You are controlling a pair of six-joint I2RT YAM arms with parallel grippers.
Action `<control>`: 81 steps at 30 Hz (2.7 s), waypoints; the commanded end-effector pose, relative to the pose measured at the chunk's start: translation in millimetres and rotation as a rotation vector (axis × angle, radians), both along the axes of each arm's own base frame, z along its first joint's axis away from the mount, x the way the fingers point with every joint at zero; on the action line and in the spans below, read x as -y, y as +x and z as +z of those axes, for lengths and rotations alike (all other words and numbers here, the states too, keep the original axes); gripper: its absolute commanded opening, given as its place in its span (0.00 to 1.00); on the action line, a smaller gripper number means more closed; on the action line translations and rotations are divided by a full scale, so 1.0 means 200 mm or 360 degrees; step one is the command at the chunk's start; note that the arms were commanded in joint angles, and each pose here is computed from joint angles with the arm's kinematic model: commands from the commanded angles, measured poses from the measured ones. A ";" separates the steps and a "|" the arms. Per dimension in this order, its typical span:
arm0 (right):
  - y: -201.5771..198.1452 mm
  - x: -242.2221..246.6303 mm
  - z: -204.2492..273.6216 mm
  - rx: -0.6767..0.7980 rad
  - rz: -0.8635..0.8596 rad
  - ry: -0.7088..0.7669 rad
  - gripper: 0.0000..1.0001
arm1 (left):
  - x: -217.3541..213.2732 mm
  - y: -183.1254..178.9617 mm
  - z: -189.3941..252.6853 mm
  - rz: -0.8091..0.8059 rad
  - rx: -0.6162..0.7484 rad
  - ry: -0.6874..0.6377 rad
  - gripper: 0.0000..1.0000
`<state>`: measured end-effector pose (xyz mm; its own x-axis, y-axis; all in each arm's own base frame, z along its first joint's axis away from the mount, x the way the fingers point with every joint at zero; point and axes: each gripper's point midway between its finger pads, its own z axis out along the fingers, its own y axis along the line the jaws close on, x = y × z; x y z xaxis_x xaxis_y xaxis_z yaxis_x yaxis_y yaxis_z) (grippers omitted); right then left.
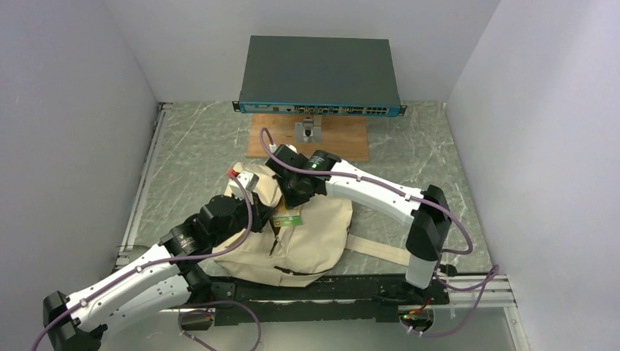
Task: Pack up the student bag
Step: Place the stationery in the student bag, then move the stationery to the center of the board.
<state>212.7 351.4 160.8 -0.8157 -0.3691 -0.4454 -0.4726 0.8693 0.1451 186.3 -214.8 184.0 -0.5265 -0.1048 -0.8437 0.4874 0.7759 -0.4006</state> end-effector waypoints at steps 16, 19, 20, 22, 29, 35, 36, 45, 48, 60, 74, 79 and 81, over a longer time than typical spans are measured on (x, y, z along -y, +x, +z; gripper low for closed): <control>-0.15 -0.15 0.35 -0.0141 0.0142 0.1042 0.73 | 0.04 -0.05 0.31 -0.0059 0.0184 -0.0335 0.00; -0.10 -0.01 0.32 -0.0198 0.0030 0.1124 0.72 | 0.05 -0.05 0.31 -0.0069 0.0184 -0.0346 0.00; -0.06 0.04 0.30 -0.0174 -0.0040 0.1141 0.64 | 0.06 -0.05 0.32 -0.0073 0.0182 -0.0344 0.00; -0.05 0.10 0.26 -0.0162 -0.0113 0.1162 0.53 | 0.07 -0.05 0.32 -0.0090 0.0178 -0.0344 0.00; 0.03 -0.02 0.13 -0.0257 -0.0154 0.1142 0.24 | 0.10 -0.06 0.34 -0.0136 0.0170 -0.0360 0.00; -0.01 -0.30 0.19 -0.0329 0.0034 0.1187 0.22 | 0.08 -0.07 0.35 -0.0121 0.0187 -0.0369 0.00; -0.02 -0.31 0.22 -0.0342 0.0068 0.1224 0.22 | 0.07 -0.07 0.36 -0.0110 0.0207 -0.0369 0.00; 0.06 0.46 0.16 0.0023 -0.0439 0.0765 0.45 | 0.10 -0.07 0.32 -0.0140 0.0186 -0.0357 0.00; 0.08 0.95 0.04 0.0184 -0.0923 0.0332 0.75 | 0.10 -0.06 0.31 -0.0146 0.0184 -0.0340 0.00; -0.29 2.19 -0.45 0.0006 -0.2926 -0.0192 1.00 | 0.13 -0.08 0.31 -0.0244 0.0193 -0.0270 0.00; -0.35 2.27 -0.50 -0.0097 -0.3231 0.0001 1.00 | 0.12 -0.10 0.41 -0.0267 0.0251 -0.0301 0.00; -0.37 2.19 -0.62 -0.0208 -0.3205 0.0068 1.00 | 0.09 -0.08 0.45 -0.0224 0.0295 -0.0259 0.00; -0.37 2.20 -0.63 -0.0161 -0.3175 0.0086 1.00 | 0.09 -0.07 0.47 -0.0226 0.0316 -0.0238 0.00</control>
